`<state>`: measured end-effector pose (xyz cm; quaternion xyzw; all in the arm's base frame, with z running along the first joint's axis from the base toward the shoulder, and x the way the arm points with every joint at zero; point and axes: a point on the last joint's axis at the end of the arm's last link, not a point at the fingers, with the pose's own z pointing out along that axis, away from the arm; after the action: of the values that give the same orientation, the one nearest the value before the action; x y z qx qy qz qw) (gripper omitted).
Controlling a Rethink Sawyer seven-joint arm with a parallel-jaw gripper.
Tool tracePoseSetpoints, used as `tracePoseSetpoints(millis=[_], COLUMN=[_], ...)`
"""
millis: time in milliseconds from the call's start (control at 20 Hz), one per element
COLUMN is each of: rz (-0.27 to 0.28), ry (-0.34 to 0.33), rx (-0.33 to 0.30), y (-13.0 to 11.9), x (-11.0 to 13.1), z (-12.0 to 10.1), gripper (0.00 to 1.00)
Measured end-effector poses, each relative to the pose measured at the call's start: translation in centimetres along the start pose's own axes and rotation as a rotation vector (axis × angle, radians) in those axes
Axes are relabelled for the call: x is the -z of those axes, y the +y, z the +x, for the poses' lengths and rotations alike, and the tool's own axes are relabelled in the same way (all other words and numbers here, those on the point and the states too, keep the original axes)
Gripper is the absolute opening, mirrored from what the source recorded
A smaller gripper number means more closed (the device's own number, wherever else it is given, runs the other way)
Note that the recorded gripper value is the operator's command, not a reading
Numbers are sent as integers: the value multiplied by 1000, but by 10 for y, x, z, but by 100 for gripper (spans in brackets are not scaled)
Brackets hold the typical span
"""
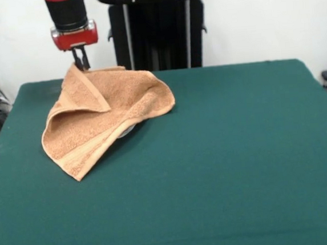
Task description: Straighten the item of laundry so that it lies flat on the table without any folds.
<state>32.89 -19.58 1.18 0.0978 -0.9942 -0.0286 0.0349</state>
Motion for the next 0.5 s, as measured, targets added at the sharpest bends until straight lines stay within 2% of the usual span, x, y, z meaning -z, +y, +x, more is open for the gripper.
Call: tracePoseSetpoints(millis=[400, 450, 500], rz=[3, 4, 4], ry=[3, 5, 6], rx=[46, 48, 48], y=[13, 14, 14], x=[0, 0, 0], z=[-11, -11, -11], gripper=[0, 100, 100])
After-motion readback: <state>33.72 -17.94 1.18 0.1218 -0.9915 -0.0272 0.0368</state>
